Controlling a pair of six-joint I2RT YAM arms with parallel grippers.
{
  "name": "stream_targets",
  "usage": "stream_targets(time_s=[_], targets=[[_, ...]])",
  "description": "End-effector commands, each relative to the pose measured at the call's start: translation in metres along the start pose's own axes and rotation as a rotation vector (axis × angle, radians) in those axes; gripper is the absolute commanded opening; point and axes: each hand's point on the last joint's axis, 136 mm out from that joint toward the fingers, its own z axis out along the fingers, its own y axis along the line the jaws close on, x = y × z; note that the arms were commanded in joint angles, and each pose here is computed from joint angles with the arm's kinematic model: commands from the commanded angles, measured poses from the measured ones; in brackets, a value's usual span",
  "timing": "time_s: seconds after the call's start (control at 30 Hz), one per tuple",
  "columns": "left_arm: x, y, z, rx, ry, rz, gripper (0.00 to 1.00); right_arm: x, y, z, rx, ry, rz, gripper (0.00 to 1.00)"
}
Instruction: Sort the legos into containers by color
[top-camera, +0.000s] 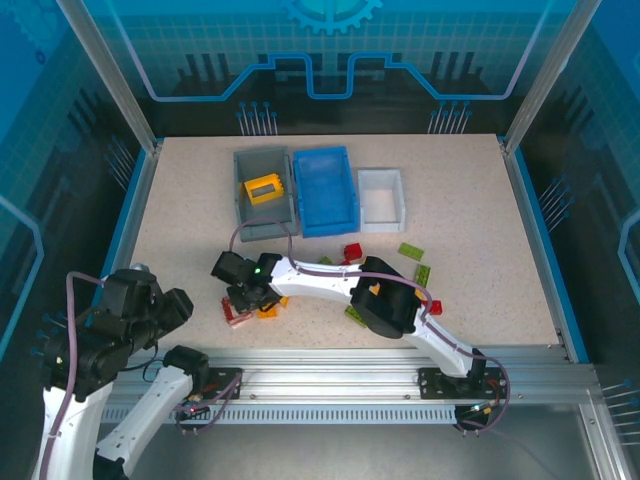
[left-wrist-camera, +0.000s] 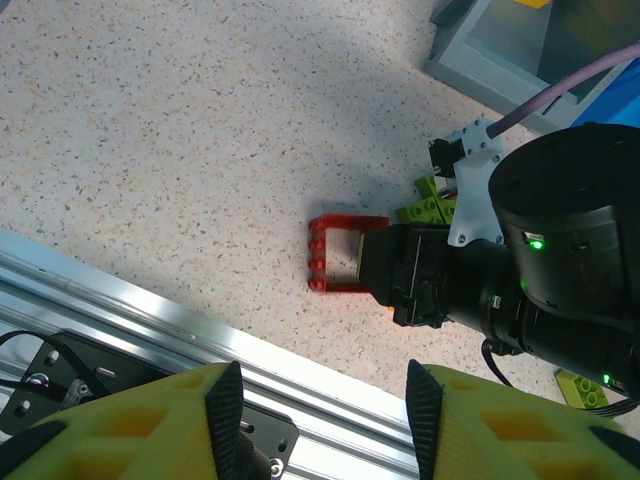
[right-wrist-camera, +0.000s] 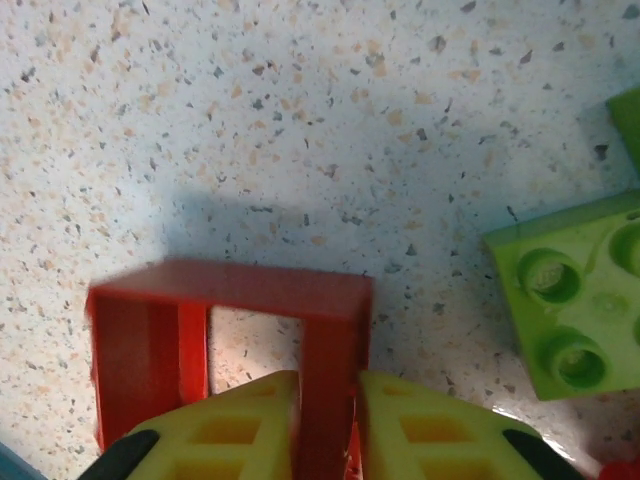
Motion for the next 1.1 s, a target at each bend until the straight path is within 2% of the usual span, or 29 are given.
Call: stream_targets(time_s=[0.0,0.2,0.33,0.47,0.6,0.7,0.8,0.93,1.07], targets=[[0.004,0.001,-0.004,0.013,0.009,0.008,0.50,-0.006,-0.001,0.000,0.007,0.006,0.028,0.18],[0.001,-0.004,-0.004,0.035,-0.002,0.014,0.50,-0.019,-0.005,-0.024,0.041,-0.068,0.020,0.08],[-0.001,-0.031,-0.001,0.148,0.023,0.046,0.50,-0.046,-0.015,-0.086,0.075,-0.209,0.013,0.07],[0.001,-0.086,0.006,0.373,0.108,0.072,0.50,-0.076,-0.067,-0.147,0.171,-0.341,0.054,0.07],[-0.014,-0.131,0.023,0.519,0.123,0.037,0.50,-0.109,-0.142,-0.182,0.282,-0.419,0.113,0.08],[-0.031,-0.165,0.040,0.589,0.126,0.009,0.50,-0.138,-0.192,-0.192,0.369,-0.452,0.143,0.08],[-0.045,-0.198,0.059,0.621,0.110,0.041,0.50,-0.165,-0.234,-0.188,0.445,-0.447,0.175,0.07],[-0.049,-0.234,0.087,0.621,0.093,0.096,0.50,-0.198,-0.269,-0.169,0.461,-0.435,0.211,0.07],[-0.047,-0.260,0.108,0.620,0.076,0.147,0.49,-0.228,-0.288,-0.141,0.451,-0.425,0.221,0.07]])
